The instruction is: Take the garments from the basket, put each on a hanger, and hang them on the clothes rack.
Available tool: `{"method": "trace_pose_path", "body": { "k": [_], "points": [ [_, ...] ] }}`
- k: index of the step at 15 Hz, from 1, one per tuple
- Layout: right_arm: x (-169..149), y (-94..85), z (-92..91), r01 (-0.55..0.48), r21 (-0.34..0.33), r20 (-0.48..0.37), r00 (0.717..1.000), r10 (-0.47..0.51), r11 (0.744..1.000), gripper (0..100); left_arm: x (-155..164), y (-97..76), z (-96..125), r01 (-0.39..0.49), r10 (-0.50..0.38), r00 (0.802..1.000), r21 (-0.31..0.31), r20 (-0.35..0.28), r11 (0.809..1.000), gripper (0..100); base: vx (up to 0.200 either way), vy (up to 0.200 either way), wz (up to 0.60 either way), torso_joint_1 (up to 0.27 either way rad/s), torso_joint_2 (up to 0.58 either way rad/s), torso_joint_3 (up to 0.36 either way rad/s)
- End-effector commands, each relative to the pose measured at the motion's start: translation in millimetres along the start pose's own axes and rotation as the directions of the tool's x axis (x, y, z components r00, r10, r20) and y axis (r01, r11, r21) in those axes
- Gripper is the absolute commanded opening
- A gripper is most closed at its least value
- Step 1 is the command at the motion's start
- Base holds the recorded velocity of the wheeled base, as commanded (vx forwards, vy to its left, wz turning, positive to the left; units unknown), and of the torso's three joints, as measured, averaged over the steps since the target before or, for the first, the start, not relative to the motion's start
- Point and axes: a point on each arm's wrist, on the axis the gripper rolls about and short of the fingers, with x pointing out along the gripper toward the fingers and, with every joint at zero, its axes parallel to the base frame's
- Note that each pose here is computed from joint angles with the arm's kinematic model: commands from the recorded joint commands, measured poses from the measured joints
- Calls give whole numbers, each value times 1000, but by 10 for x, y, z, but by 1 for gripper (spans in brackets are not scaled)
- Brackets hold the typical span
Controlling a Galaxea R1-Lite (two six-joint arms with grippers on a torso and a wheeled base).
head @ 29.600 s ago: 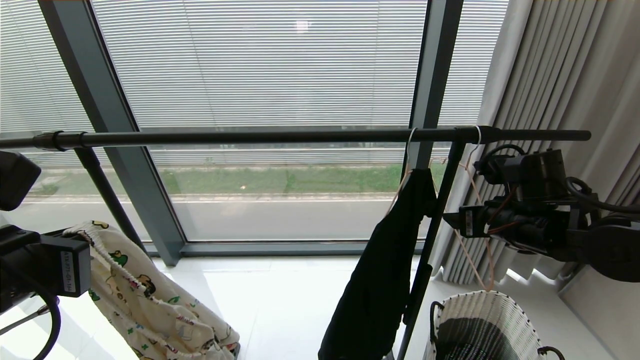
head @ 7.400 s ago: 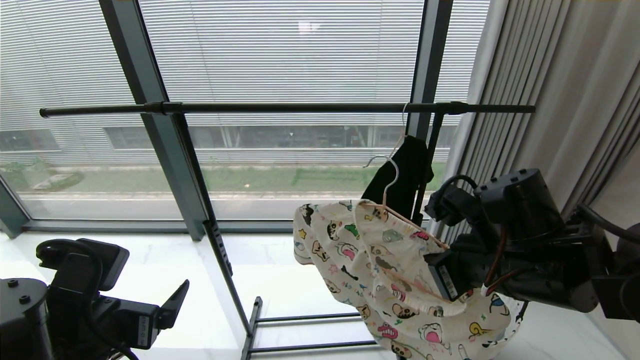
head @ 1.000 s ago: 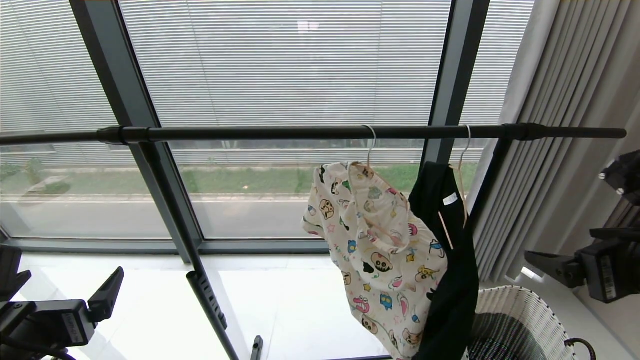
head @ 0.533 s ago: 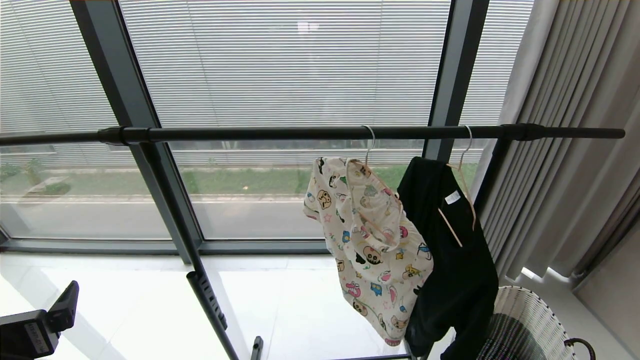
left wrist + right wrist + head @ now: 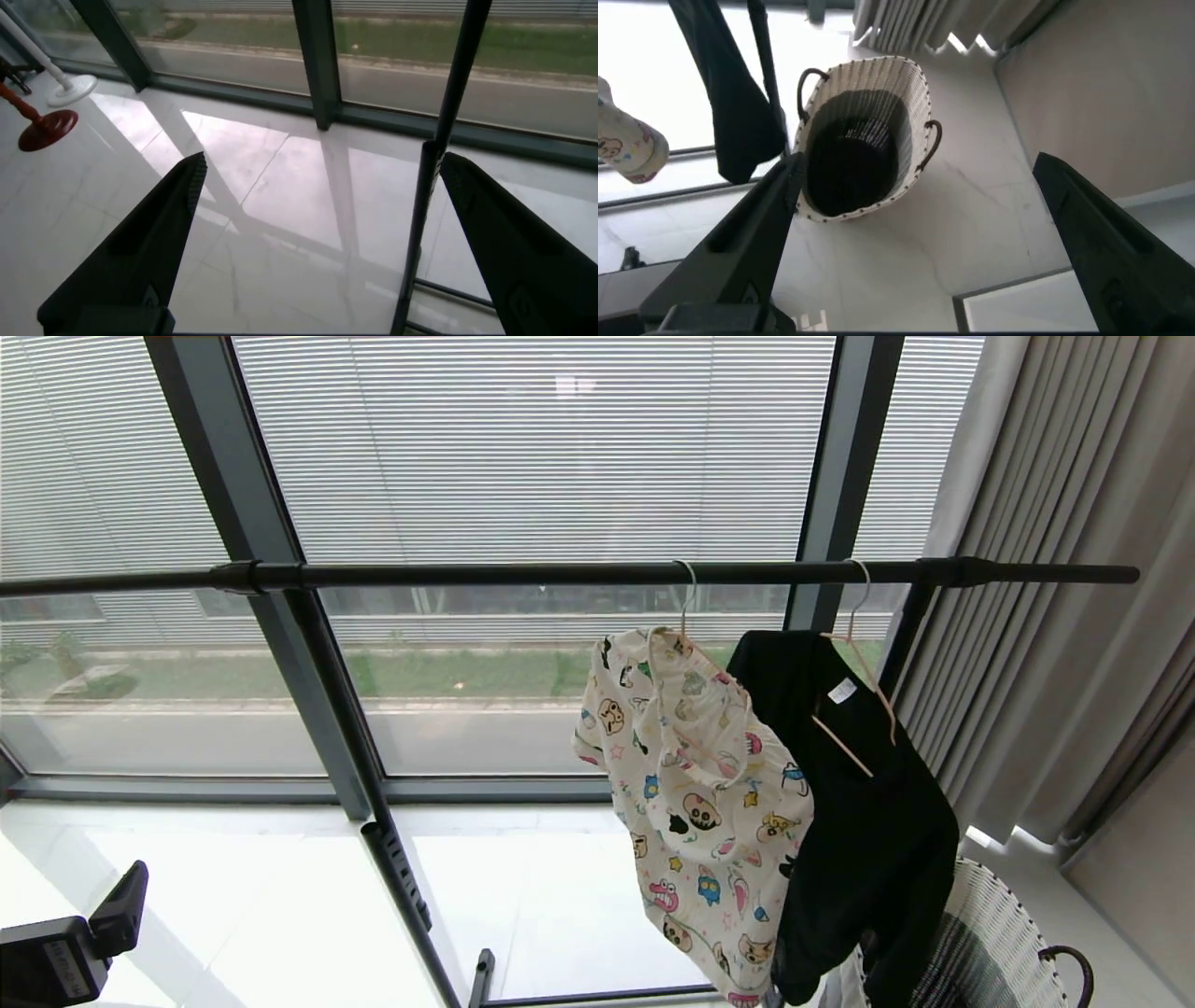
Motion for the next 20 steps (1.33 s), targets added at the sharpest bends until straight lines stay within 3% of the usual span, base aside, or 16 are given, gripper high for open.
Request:
{"method": "trace_pose_path", "body": {
  "k": [1, 16, 20],
  "points": [
    [15, 7, -6, -4, -10, -7, 1000, 4, 1000, 100, 1, 0, 2, 2, -2, 1000, 0, 0, 1000, 100, -200, 0, 0, -7, -2, 7],
    [46, 28, -55, -42, -17, -24, 999, 41, 999, 100, -31, -4, -73, 30, -30, 999, 11, -12, 1000, 100, -200, 0, 0, 2, 1, 4],
    [107, 53, -117, -48, -18, -26, 999, 47, 999, 100, -45, -9, -128, 35, -35, 999, 14, -28, 999, 100, 0, 0, 0, 0, 0, 0]
  ]
}}
